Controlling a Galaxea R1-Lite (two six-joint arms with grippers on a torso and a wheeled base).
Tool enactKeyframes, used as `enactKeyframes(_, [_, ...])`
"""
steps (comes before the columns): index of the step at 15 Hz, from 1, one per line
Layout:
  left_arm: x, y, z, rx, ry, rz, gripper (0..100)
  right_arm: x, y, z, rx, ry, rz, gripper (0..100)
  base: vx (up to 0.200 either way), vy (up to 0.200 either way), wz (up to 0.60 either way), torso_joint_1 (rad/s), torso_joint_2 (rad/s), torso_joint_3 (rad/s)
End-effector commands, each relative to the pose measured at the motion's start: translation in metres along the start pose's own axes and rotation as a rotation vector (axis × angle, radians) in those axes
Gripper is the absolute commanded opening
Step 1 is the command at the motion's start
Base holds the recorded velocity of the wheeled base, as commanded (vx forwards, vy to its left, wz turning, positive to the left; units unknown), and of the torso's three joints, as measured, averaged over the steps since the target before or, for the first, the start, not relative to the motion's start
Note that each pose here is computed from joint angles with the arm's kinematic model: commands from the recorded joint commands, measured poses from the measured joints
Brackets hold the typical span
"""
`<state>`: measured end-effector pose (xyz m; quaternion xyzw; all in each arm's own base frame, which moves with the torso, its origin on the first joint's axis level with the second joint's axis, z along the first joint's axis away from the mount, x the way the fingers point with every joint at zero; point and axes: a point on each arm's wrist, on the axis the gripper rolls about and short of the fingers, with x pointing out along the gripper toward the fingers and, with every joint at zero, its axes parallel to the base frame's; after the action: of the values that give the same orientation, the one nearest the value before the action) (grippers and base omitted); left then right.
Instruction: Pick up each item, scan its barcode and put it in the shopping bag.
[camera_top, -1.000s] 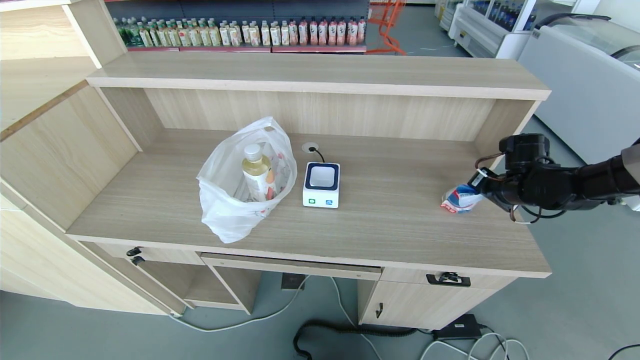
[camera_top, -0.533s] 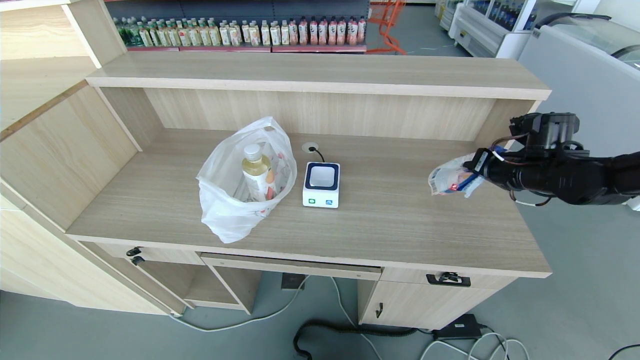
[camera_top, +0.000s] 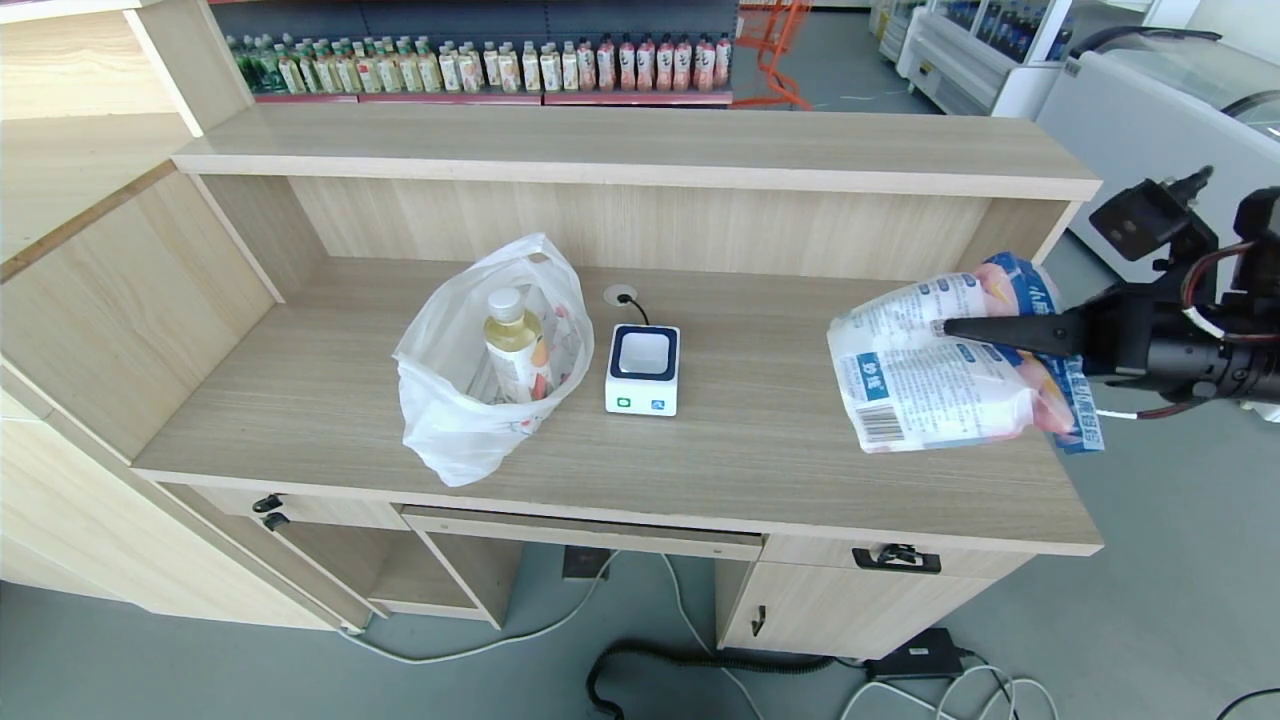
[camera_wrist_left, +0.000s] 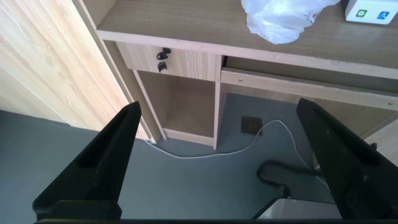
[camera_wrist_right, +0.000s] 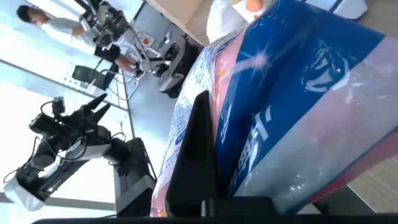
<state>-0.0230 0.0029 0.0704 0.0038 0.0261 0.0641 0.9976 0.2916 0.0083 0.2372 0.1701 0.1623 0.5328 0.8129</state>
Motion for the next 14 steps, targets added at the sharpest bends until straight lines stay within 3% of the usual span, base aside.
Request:
enactKeyframes(1, [0.000, 0.000, 0.000, 0.000, 0.000, 0.000, 100, -0.001, 0.044, 0.002, -0.076, 0.015, 0.113, 0, 0.000, 0.000, 0.00, 0.000, 0.00, 0.000])
enactKeyframes(4, [0.000, 0.000, 0.000, 0.000, 0.000, 0.000, 100, 0.008, 0.062, -0.008, -0.080, 0.052, 0.207, 0, 0.000, 0.000, 0.00, 0.000, 0.00, 0.000])
enactKeyframes(14, [0.000, 0.000, 0.000, 0.000, 0.000, 0.000, 100, 0.015, 0.082, -0.009, 0.033, 0.089, 0.267, 0, 0.000, 0.000, 0.00, 0.000, 0.00, 0.000])
